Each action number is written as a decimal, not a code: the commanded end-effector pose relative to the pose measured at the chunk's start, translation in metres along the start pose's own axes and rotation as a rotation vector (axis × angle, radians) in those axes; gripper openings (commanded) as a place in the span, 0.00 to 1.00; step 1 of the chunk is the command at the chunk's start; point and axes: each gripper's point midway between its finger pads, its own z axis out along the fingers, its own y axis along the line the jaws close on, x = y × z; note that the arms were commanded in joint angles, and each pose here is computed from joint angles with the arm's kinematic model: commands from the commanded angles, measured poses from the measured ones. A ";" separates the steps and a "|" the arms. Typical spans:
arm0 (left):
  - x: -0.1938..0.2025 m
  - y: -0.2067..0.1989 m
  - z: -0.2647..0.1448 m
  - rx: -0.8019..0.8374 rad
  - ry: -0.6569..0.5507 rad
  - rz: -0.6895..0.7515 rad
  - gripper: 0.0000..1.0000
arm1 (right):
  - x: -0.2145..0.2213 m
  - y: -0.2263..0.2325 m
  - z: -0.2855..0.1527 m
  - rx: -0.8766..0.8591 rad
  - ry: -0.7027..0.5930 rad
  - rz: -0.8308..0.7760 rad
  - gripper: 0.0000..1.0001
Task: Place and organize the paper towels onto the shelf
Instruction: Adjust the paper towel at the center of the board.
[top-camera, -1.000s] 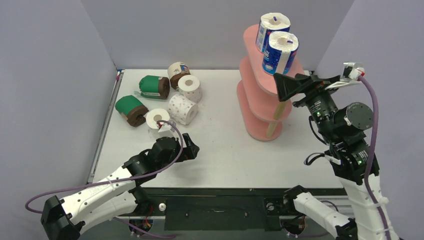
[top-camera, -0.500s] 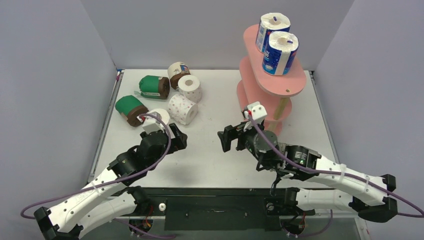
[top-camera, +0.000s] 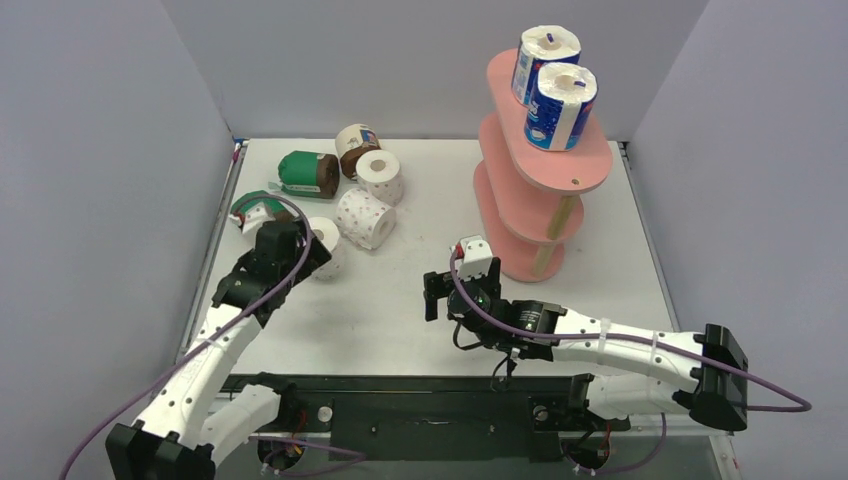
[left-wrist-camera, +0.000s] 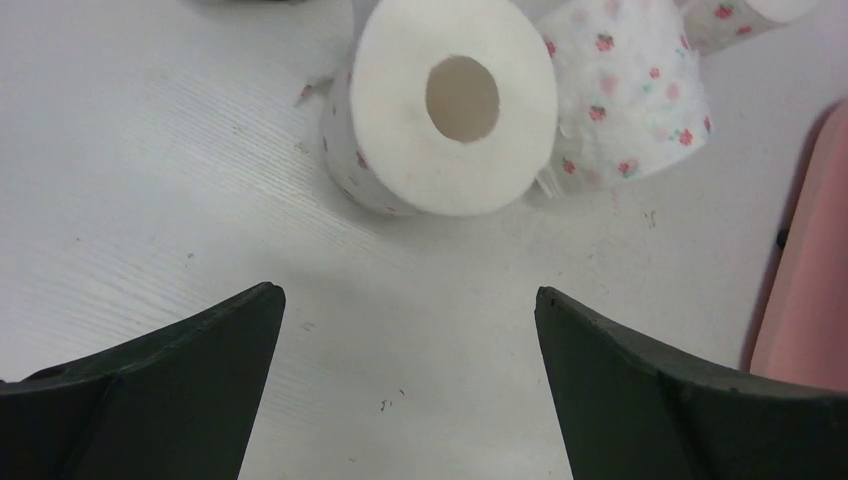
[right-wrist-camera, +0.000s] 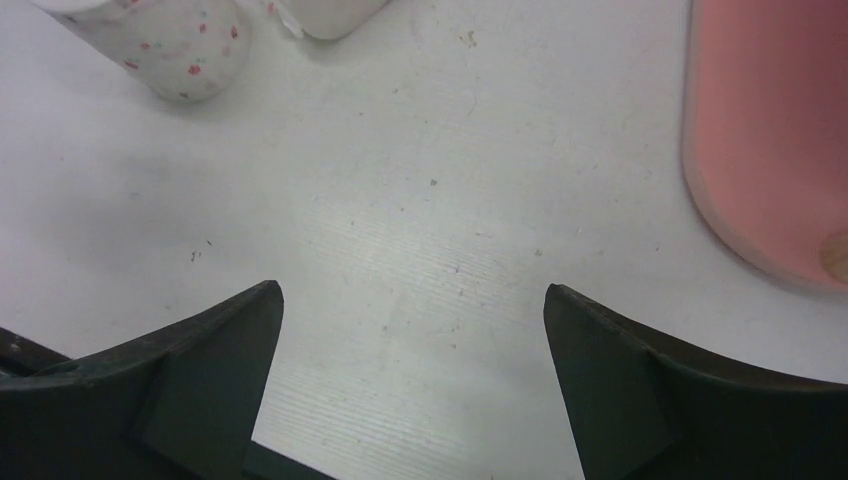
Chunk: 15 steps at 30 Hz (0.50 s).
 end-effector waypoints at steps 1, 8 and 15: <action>-0.025 -0.001 0.009 -0.005 0.037 -0.045 0.97 | 0.008 0.016 0.010 -0.060 0.000 0.087 0.99; -0.043 0.015 0.036 -0.081 0.034 -0.127 0.97 | 0.032 0.016 0.010 -0.116 0.030 0.068 0.98; -0.040 0.017 0.067 -0.119 0.070 -0.170 1.00 | 0.034 0.009 0.004 -0.126 0.024 0.050 0.97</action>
